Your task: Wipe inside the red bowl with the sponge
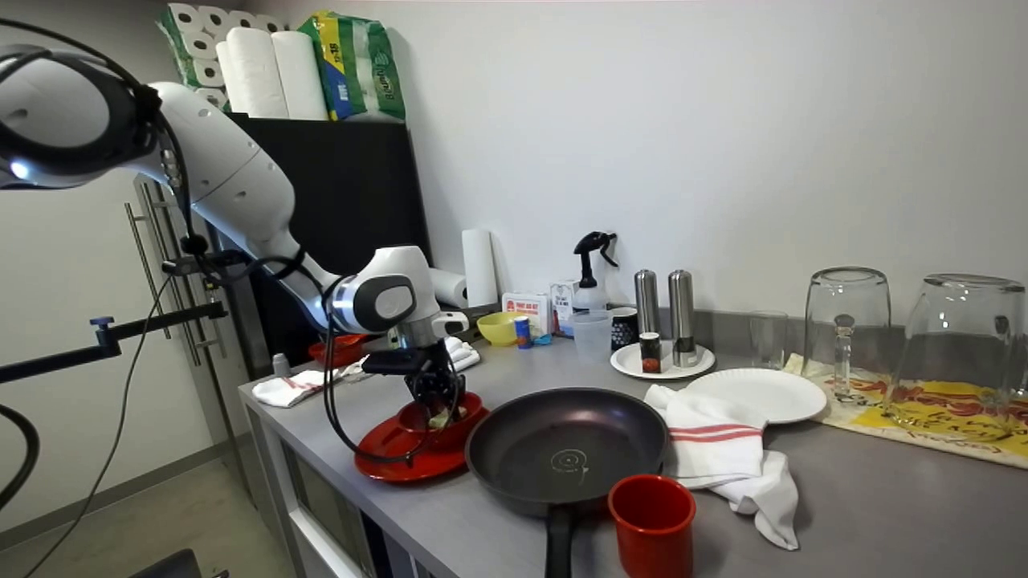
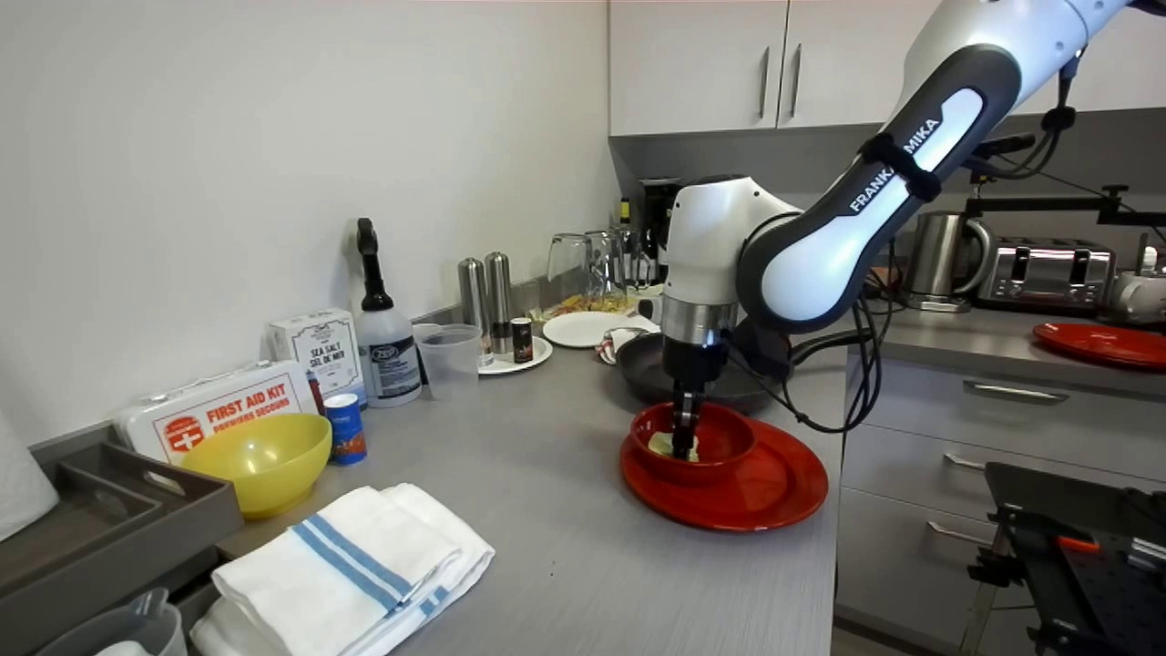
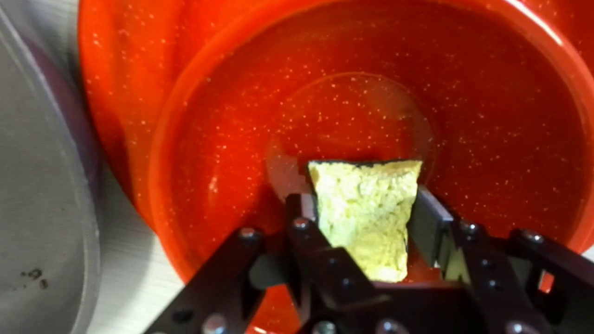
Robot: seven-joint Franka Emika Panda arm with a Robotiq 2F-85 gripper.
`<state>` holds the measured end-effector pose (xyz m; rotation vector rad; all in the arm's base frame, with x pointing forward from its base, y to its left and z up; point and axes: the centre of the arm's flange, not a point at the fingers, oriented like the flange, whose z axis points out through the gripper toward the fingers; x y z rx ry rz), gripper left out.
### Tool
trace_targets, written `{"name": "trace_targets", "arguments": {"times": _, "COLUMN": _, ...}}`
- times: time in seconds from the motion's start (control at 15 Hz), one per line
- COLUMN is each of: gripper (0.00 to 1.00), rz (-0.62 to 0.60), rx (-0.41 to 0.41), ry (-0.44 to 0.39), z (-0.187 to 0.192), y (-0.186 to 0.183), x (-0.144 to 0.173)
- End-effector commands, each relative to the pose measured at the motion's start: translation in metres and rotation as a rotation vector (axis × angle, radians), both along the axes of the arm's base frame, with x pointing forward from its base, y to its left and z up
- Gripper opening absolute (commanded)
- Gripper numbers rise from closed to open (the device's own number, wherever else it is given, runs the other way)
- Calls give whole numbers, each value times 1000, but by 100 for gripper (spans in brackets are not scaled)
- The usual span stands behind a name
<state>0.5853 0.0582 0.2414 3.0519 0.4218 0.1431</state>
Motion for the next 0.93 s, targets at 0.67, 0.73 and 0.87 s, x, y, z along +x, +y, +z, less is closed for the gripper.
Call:
{"name": "trace_targets", "arguments": {"times": 0.67, "gripper": 25, "rz": -132, "rx": 98, "ry": -204, "z": 4, "y": 4, "x": 9}}
{"name": "trace_targets", "arguments": {"times": 0.73, "gripper": 25, "rz": -137, "rx": 103, "ry": -220, "z": 6, "y": 4, "x": 9}}
{"name": "trace_targets", "arguments": {"times": 0.87, "gripper": 25, "rz": -141, "rx": 111, "ry": -247, "z": 14, "y": 2, "x": 9}}
